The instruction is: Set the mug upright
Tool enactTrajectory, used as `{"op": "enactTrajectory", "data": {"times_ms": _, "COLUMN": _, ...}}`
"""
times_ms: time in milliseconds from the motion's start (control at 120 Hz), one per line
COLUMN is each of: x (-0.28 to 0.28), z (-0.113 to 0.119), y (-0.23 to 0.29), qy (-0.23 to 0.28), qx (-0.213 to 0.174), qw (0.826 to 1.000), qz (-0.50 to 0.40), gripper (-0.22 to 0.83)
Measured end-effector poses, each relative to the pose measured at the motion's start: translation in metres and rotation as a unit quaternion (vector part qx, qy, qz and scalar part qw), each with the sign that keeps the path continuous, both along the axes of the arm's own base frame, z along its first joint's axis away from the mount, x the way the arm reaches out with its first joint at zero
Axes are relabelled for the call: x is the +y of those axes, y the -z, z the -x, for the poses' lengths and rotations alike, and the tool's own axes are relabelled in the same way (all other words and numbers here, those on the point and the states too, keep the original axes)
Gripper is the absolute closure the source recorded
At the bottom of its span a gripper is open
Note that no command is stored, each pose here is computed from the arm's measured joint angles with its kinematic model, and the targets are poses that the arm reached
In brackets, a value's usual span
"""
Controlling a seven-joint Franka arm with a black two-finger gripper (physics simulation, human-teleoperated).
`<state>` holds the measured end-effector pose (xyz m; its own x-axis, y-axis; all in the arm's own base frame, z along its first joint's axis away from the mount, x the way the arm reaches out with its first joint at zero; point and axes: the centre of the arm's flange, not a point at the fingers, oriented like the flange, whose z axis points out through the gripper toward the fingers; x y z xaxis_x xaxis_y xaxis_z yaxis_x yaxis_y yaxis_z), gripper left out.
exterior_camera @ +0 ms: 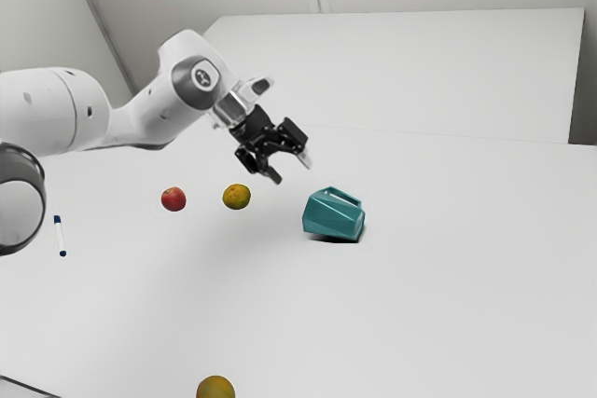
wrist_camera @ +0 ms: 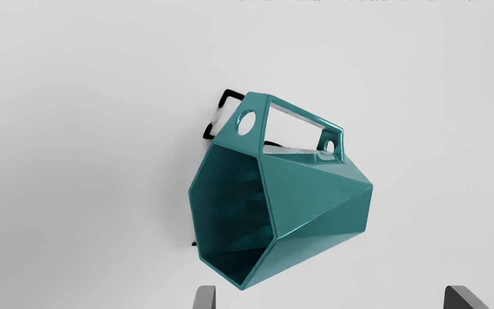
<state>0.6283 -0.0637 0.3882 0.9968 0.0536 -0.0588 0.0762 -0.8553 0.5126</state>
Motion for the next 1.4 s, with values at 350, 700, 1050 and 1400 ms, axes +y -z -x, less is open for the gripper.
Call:
{"op": "enactTrajectory", "data": {"times_ms": 350, "x": 0.007, "z": 0.012, "y": 0.062, "qy": -0.013, "qx": 0.000, "qw": 0.998, "qz": 0.061, "gripper": 0.03}}
{"op": "enactTrajectory", "data": {"times_ms": 700, "x": 0.010, "z": 0.011, "y": 0.088, "qy": -0.020, "qx": -0.035, "qw": 0.991, "qz": 0.127, "gripper": 0.03}}
{"op": "enactTrajectory", "data": {"times_ms": 1050, "x": -0.003, "z": 0.014, "y": 0.102, "qy": -0.012, "qx": -0.068, "qw": 0.981, "qz": 0.180, "gripper": 0.03}}
{"op": "enactTrajectory", "data": {"times_ms": 1400, "x": -0.014, "z": 0.023, "y": 0.116, "qy": -0.009, "qx": -0.096, "qw": 0.970, "qz": 0.225, "gripper": 0.33}}
